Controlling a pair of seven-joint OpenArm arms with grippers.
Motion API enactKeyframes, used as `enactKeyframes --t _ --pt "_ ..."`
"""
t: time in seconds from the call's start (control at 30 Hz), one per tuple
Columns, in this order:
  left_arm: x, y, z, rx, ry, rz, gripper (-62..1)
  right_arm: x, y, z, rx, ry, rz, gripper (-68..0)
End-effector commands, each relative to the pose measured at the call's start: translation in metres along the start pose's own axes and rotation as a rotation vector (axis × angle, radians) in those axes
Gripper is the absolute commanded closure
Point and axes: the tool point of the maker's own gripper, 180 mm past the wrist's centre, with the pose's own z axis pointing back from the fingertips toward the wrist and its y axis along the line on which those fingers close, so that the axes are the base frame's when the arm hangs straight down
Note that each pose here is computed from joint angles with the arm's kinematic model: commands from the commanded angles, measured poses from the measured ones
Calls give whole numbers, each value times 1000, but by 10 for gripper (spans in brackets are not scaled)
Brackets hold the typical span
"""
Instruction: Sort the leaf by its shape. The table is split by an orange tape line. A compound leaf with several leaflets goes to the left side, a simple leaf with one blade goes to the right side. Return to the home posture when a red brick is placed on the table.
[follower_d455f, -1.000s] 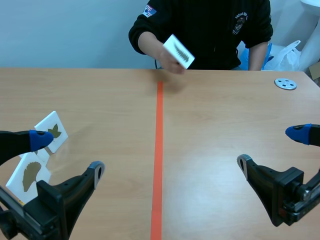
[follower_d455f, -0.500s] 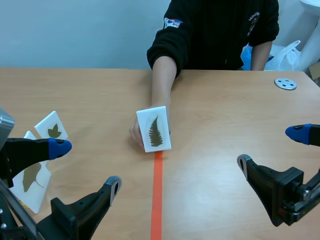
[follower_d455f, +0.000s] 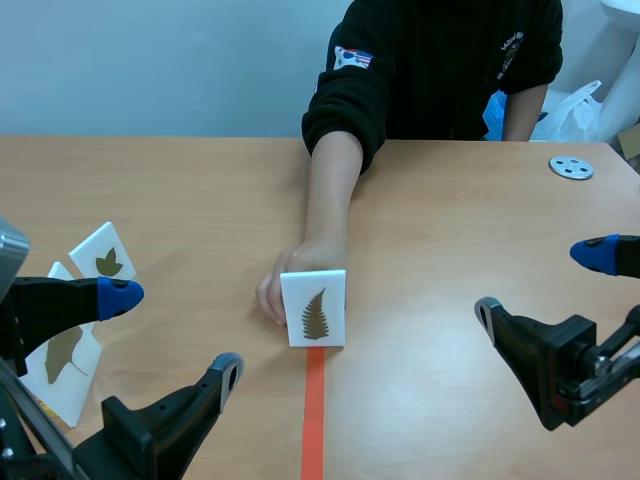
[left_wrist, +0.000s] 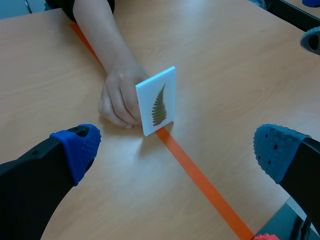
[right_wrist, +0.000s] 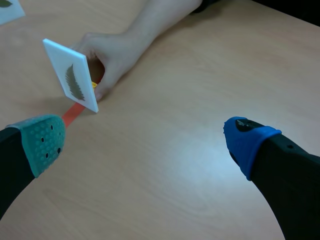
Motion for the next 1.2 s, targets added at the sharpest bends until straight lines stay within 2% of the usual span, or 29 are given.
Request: enactKeyframes --t 0.0,0.37,0.63,0.83,1.17 --pt "3 0 0 0 -18 7 -623 7 0 -3 17 -31 6 -679" --pt "2 1 0 2 -20 10 -623 -11 18 -36 108 -20 -36 -679" --pt "4 6 -4 14 -30 -2 -623 -23 31 -62 168 -6 10 -679" --pt "-7 13 -4 31 -9 7 -623 -33 40 -75 198 2 40 -679" --pt "-15 16 -4 38 8 15 -623 -41 58 -109 250 -21 67 -679"
